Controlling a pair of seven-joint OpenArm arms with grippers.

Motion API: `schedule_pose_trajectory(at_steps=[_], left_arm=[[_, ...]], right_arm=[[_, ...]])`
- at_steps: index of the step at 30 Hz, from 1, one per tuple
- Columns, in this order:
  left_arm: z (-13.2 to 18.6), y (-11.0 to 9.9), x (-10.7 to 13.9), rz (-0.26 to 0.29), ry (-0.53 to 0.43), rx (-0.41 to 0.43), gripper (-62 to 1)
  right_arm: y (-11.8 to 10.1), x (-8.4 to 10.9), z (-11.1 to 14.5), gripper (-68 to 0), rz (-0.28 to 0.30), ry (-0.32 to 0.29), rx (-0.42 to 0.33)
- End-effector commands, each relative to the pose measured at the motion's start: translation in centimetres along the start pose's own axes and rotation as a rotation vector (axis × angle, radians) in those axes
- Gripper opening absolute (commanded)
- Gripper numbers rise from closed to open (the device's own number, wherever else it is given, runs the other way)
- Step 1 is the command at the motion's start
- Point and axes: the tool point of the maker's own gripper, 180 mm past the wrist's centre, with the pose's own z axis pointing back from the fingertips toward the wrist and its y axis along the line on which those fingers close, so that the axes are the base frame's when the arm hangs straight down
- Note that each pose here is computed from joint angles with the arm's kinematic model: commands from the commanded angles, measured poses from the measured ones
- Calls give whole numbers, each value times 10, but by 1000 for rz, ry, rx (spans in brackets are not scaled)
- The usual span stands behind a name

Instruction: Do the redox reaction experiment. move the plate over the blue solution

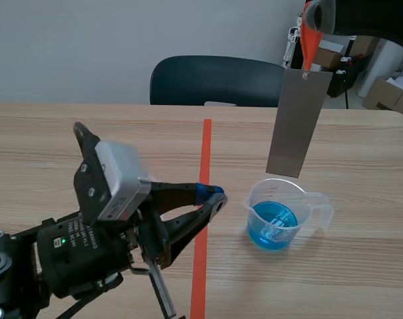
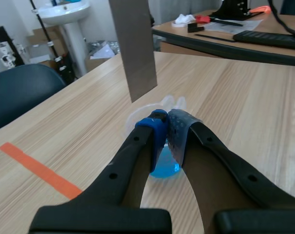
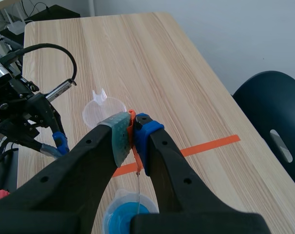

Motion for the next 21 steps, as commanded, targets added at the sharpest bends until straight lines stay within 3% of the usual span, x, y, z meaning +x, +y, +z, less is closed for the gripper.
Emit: schedule_pose_trajectory(at_steps=[1,21], left_arm=[[-3,1,8,7,-35,2,-569],[-32,15,17,-32,-64,104,-569]], right_arm=[[-7,22,6,-678,45,-43,-20],[-3,21,8,-678,43,-38,-1]])
